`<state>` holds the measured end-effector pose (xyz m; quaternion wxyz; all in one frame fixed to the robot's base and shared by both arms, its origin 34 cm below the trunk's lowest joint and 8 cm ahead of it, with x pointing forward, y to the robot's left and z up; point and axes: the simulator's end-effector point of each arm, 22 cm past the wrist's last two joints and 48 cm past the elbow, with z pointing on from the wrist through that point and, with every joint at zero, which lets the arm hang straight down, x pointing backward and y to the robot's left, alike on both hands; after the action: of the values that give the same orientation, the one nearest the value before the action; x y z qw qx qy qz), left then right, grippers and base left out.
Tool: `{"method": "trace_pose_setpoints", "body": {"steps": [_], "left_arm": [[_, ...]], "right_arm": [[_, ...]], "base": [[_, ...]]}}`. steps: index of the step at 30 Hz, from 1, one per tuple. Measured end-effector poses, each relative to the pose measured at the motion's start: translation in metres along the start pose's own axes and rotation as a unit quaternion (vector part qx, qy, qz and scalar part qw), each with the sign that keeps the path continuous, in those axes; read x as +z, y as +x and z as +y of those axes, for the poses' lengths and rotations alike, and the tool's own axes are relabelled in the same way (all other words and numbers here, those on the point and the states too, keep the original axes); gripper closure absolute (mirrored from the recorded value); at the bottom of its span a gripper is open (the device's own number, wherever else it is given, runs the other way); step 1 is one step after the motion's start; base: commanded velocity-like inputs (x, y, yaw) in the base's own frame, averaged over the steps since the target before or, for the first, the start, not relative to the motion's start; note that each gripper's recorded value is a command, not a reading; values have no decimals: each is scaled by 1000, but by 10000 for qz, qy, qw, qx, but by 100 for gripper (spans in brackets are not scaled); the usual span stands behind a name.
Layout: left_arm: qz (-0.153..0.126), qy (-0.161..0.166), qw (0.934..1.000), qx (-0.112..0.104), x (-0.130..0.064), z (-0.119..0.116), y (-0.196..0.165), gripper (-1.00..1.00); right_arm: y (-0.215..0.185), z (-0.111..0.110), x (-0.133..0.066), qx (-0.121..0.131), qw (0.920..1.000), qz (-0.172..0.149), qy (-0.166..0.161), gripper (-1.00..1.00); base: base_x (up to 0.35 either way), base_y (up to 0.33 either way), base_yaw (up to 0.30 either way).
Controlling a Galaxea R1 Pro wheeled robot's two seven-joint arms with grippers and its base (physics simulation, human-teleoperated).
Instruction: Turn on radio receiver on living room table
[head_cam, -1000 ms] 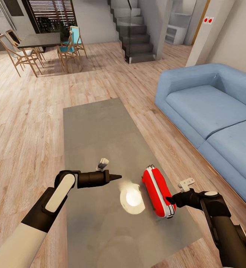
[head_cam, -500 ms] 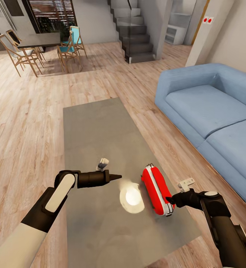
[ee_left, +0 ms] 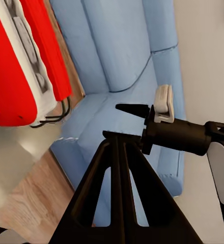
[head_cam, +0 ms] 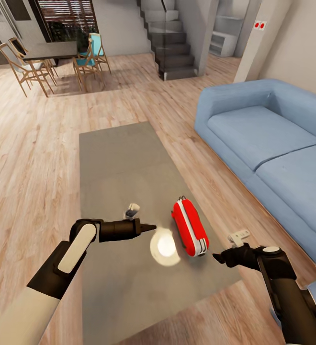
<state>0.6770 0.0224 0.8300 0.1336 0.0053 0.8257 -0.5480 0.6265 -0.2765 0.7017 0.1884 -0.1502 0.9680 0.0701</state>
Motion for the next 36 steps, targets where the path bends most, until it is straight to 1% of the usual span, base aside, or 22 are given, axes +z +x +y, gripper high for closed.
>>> {"method": "trace_pose_setpoints", "body": {"steps": [6, 9, 36], "left_arm": [[2, -4, 10000, -6, 0, 0, 0, 100], [3, -12, 10000, -9, 0, 1, 0, 100], [-73, 9, 9998, 165, -7, -18, -7, 100]], "right_arm": [[0, 0, 0, 5, 10000, -2, -5, -100], [0, 1, 0, 20, 10000, -3, -17, -100], [-14, 0, -15, 7, 9998, -190, 35, -100]], "base": [[-248, -140, 0], [-99, -46, 0], [-5, -2, 0]]}}
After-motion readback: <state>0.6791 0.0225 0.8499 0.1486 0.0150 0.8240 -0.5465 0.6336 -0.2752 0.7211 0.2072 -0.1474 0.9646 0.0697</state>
